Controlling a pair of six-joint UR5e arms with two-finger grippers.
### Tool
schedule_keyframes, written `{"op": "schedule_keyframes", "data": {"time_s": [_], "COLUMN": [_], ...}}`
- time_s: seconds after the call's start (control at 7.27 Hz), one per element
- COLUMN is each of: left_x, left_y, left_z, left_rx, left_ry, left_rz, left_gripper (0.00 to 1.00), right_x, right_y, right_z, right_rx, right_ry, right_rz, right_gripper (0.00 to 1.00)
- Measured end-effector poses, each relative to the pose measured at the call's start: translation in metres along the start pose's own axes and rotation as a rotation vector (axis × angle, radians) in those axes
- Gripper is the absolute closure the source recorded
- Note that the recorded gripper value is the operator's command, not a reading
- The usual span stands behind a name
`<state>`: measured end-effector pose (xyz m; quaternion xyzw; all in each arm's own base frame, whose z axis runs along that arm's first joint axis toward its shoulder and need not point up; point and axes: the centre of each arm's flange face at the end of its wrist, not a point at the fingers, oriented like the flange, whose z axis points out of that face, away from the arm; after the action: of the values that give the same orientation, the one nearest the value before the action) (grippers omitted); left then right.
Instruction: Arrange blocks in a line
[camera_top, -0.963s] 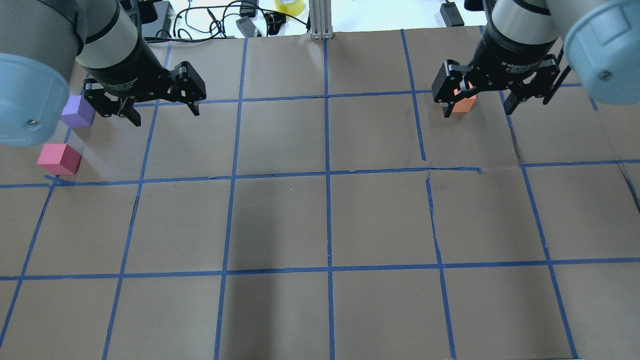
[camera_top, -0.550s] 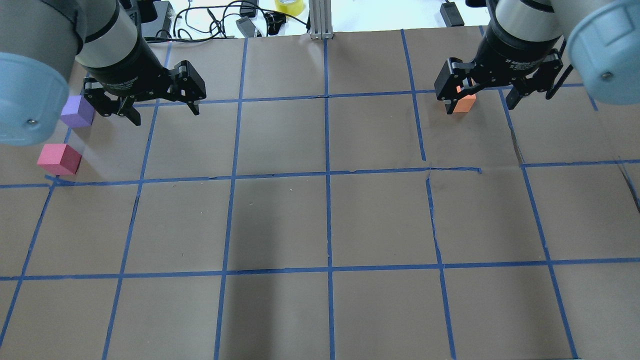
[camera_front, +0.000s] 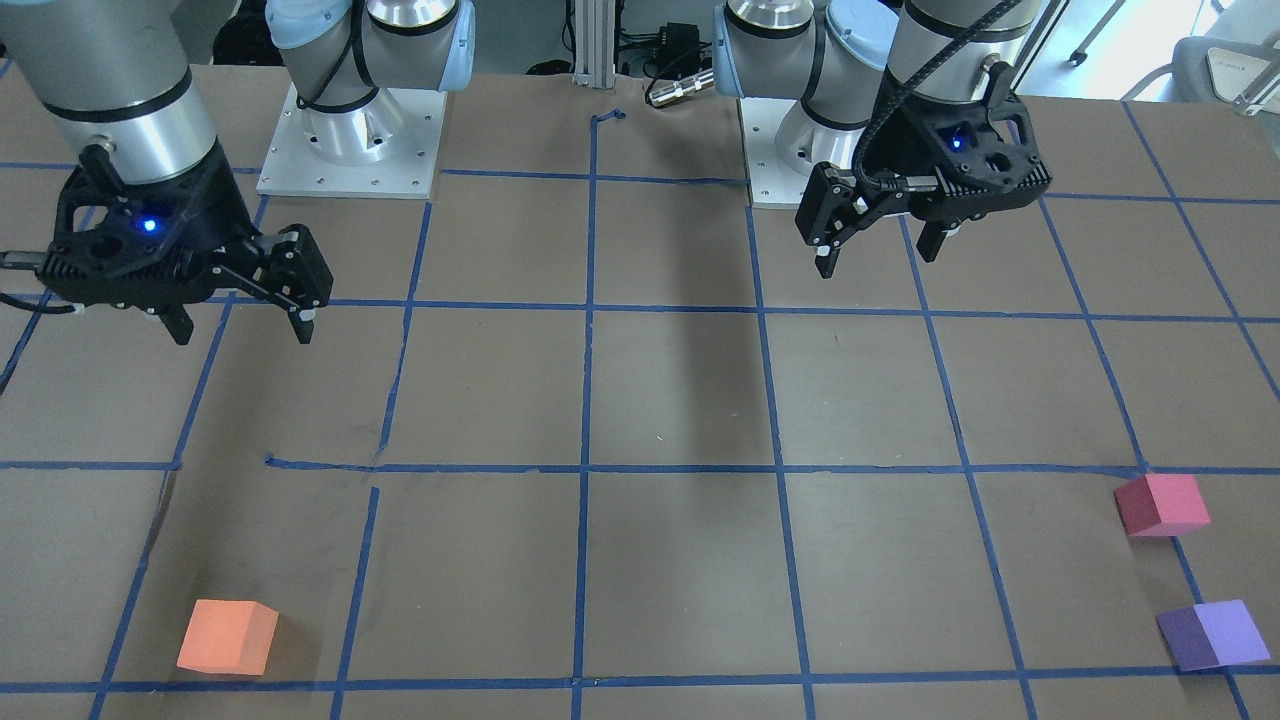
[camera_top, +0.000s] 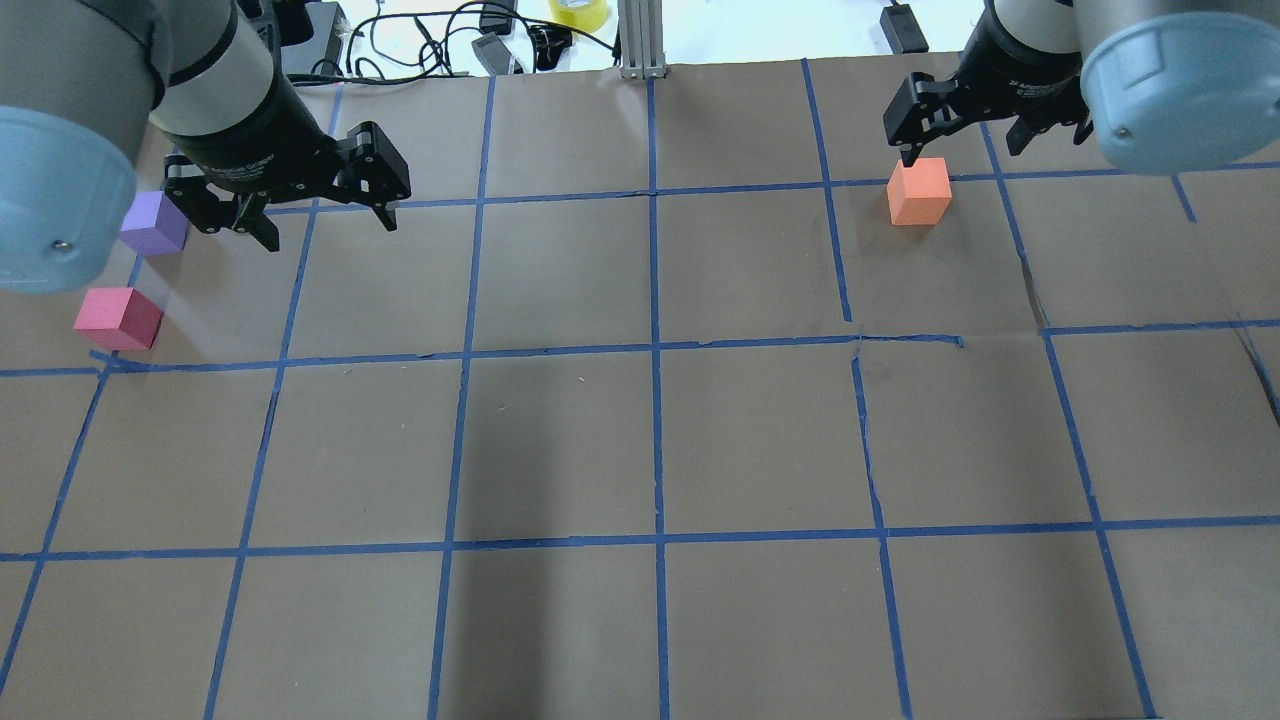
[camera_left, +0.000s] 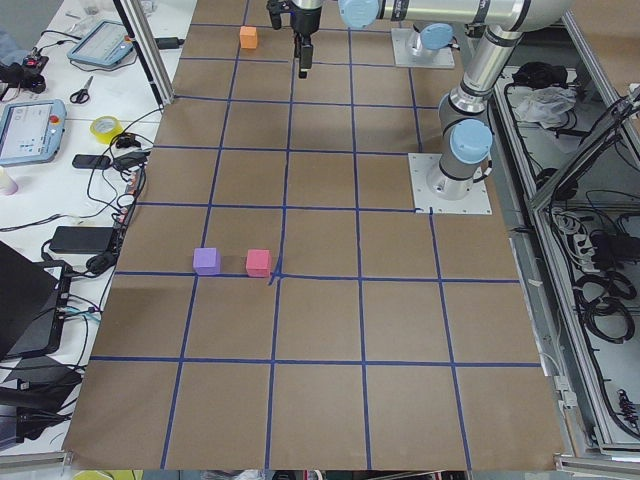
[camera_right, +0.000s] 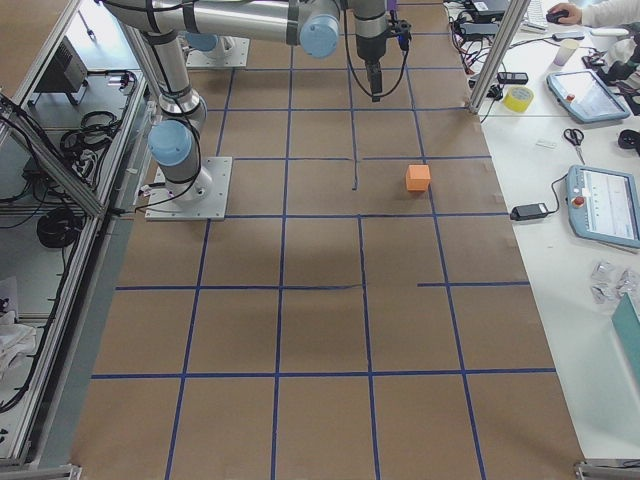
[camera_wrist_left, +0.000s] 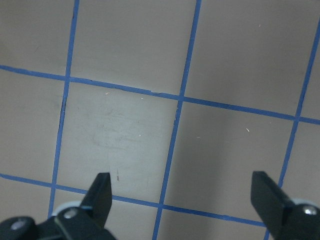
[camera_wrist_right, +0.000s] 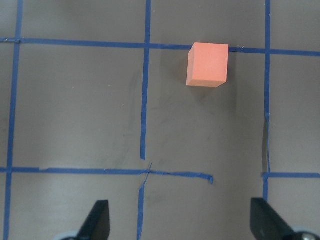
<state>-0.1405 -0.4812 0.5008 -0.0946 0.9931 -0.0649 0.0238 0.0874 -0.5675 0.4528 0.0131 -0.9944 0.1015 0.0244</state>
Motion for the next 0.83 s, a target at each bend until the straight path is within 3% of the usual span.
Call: {"op": "schedule_keyframes", "data": {"time_s": [0.41, 0.83], "left_x": [0.001, 0.001], "left_y": [-0.001, 0.0], "left_z": [0.001, 0.001], "left_rx": [-0.002, -0.004], "left_ry": [0.002, 0.004], "left_rz": [0.001, 0.004], "left_gripper": [0.0, 0.0], "right_x": [0.048, 0.05], "right_y": [-0.053, -0.078], "right_z": [0.088, 0.177], "right_rx": [0.08, 0.105], "right_ry": [0.022, -0.016], "right_rz": [0.039, 0.049], "right_gripper": [0.0, 0.0]}}
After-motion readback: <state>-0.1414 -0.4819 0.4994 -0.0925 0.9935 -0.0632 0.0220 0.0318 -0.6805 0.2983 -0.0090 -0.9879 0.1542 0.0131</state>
